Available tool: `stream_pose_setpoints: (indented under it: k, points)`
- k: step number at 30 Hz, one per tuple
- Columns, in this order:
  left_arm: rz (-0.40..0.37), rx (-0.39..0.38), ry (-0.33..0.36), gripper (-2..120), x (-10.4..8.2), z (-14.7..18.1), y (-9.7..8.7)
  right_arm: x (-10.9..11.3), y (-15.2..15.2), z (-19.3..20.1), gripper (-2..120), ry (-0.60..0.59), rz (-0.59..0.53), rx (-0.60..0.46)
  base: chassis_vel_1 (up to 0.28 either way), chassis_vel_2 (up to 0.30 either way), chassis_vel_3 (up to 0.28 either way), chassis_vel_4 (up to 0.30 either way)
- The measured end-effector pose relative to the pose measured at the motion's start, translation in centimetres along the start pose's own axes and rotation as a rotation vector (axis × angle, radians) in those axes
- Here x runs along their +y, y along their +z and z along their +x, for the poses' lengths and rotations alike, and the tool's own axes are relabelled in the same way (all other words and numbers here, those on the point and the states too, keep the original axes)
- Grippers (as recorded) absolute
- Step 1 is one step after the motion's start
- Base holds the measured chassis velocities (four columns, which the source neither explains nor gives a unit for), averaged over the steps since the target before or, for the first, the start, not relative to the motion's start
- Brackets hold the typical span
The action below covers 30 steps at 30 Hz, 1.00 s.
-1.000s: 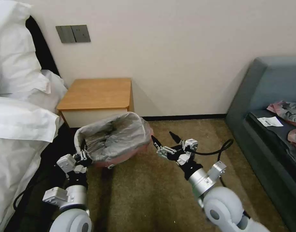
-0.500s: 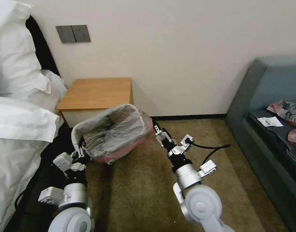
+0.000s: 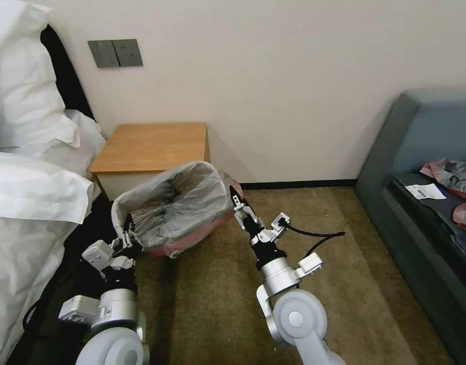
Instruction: Pick up the garbage bag from the table and place it over the trash can.
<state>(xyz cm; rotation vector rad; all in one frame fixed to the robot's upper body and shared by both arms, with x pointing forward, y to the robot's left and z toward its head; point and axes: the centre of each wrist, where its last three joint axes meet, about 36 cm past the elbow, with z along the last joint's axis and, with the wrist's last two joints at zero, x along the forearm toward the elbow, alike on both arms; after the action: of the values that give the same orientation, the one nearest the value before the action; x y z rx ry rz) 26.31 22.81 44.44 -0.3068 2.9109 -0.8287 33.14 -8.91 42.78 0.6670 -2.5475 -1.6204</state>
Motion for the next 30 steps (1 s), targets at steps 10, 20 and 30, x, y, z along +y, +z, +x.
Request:
stream_pose_setpoints:
  k: [10,20,30]
  points:
    - [0.003,0.0,-0.001,7,-0.06,0.03,0.05,0.11,0.57,-0.44,47,-0.017,0.002,-0.011,0.0,0.0,0.0,0.0]
    - [0.005,-0.002,0.0,7,-0.13,-0.04,-0.02,-0.02,0.44,-0.37,9,-0.02,0.017,-0.021,0.0,0.0,0.0,0.0]
    - [0.027,0.005,0.0,7,-0.48,-0.02,-0.19,-0.07,0.68,-0.3,0,-0.022,0.035,-0.025,0.0,0.0,0.0,0.0]
